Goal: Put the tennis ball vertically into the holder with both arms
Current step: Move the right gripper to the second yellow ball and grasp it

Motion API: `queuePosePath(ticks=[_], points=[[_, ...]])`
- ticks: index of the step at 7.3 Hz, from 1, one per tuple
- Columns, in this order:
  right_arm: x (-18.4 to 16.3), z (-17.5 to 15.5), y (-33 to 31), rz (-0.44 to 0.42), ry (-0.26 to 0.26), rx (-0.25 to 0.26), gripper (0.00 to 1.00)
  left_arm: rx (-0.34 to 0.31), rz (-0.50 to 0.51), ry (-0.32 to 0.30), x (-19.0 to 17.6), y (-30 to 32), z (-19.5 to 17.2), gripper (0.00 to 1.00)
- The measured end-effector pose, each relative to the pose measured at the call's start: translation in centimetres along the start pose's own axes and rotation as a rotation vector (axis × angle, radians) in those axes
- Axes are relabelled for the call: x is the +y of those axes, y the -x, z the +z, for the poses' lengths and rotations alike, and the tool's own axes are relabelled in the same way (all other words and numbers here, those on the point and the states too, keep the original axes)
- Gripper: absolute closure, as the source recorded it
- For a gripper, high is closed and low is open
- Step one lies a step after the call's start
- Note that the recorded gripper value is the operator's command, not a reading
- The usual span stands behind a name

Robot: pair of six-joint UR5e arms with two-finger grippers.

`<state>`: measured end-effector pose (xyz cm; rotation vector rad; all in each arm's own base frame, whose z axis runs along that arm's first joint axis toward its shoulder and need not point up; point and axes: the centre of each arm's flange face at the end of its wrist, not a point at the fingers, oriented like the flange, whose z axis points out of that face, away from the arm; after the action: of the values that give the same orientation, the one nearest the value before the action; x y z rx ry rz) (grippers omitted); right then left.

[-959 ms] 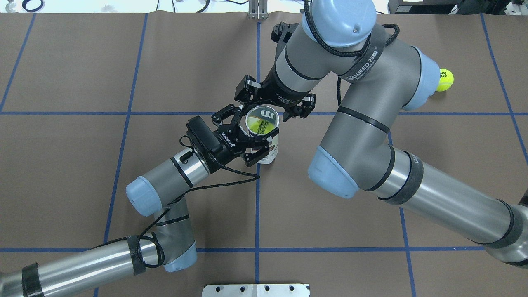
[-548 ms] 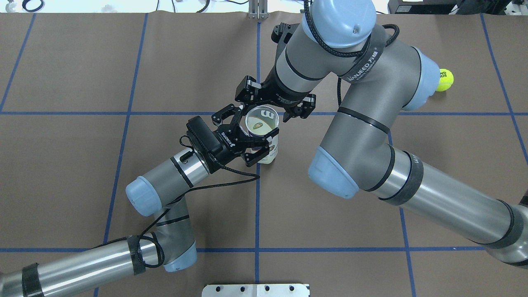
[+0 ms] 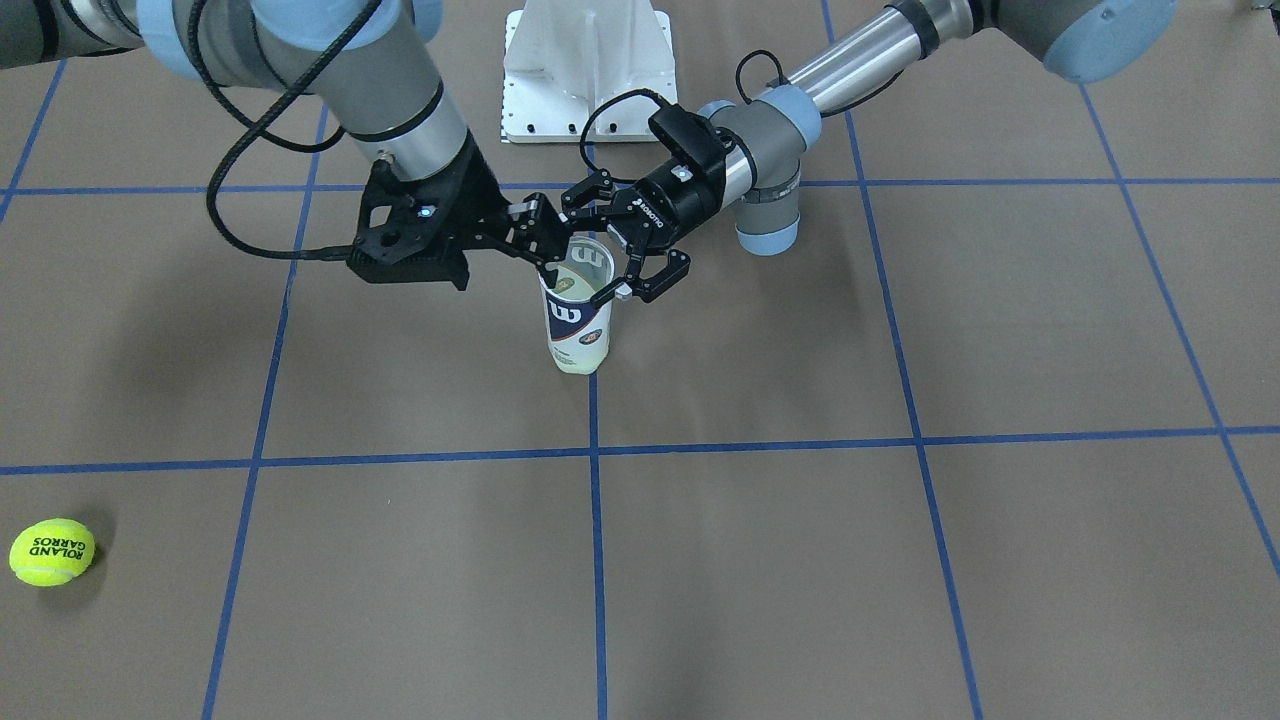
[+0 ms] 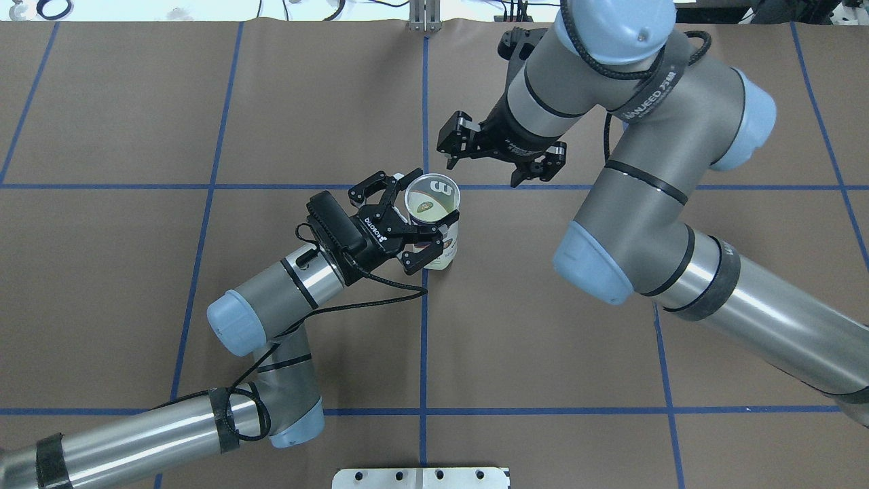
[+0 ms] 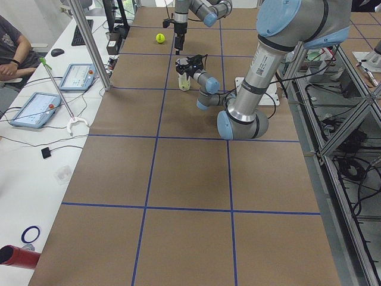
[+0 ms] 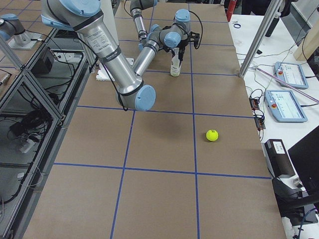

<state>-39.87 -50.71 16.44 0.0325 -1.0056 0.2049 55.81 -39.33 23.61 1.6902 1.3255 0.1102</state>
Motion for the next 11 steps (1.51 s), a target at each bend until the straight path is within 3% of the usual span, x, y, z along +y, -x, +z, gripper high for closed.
queuePosePath(ticks=[2,4,6,8,11], points=[[-7.4,-0.6,-9.6,-0.08,-0.038,0.098,0.02,0.0,0.0,0.001,0.0,0.0,0.0,0.13],[-15.5,-0.4,-18.7,-0.122,-0.032,0.192,0.02,-0.001,0.001,0.002,0.1,0.1,-0.1,0.12],[-21.0,1.8,-27.3,-0.139,-0.038,0.234,0.02,-0.002,0.002,0.003,0.2,0.2,-0.2,0.12],[-23.0,3.9,-33.8,-0.151,-0.054,0.264,0.02,-0.001,0.001,0.001,0.1,0.2,-0.2,0.12],[-23.7,7.9,-38.5,-0.184,-0.088,0.339,0.02,-0.001,0.001,0.001,0.1,0.2,-0.3,0.12]])
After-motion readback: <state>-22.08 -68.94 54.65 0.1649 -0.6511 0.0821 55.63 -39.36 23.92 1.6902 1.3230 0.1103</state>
